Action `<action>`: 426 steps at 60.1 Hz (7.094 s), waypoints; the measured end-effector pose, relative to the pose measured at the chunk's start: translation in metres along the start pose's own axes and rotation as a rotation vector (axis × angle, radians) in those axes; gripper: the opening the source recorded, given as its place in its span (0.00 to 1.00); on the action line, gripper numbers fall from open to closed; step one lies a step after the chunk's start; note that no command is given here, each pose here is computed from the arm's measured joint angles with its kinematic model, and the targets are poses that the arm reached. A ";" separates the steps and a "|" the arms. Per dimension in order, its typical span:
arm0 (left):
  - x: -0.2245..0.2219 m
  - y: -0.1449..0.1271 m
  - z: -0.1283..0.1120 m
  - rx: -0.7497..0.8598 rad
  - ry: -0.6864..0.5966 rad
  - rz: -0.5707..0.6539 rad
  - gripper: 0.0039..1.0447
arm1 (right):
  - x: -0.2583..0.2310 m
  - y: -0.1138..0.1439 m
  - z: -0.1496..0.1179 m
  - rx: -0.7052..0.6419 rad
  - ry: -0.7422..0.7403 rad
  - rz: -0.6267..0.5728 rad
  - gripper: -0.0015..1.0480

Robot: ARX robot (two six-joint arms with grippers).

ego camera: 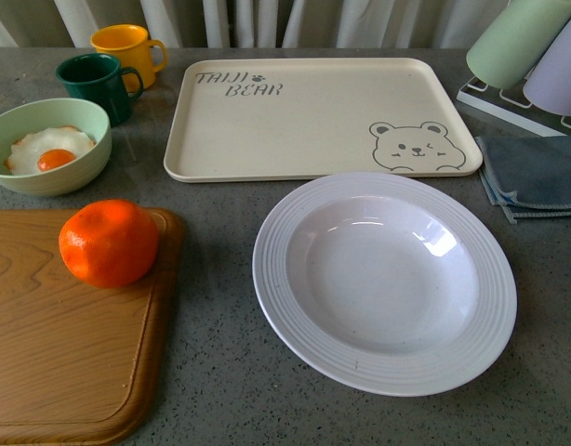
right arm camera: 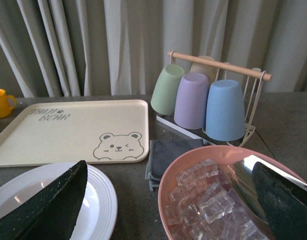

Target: Place orange and plate with both arms

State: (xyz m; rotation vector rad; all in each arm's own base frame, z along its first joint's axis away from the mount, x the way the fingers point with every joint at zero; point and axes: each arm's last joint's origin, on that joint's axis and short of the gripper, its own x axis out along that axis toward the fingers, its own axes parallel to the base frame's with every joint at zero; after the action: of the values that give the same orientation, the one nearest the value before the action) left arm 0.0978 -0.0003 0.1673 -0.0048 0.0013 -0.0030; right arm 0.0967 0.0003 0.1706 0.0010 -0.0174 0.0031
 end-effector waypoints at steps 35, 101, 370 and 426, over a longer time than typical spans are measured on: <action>0.000 0.000 0.000 0.000 0.000 0.000 0.92 | 0.000 0.000 0.000 0.000 0.000 0.000 0.91; 0.071 -0.014 0.021 -0.048 0.477 -0.149 0.92 | 0.000 0.000 0.000 0.000 0.000 0.000 0.91; 0.188 -0.241 -0.069 0.025 0.786 -0.785 0.56 | 0.000 0.000 0.000 0.000 0.000 0.000 0.91; 0.150 -0.095 0.022 -0.091 0.273 -0.352 0.81 | 0.000 0.000 0.000 0.000 0.000 0.002 0.91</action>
State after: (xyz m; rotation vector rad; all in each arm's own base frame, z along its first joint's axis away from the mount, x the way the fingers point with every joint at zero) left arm 0.2473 -0.0954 0.1893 -0.0959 0.2741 -0.3552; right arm 0.0967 0.0004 0.1706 0.0010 -0.0174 0.0046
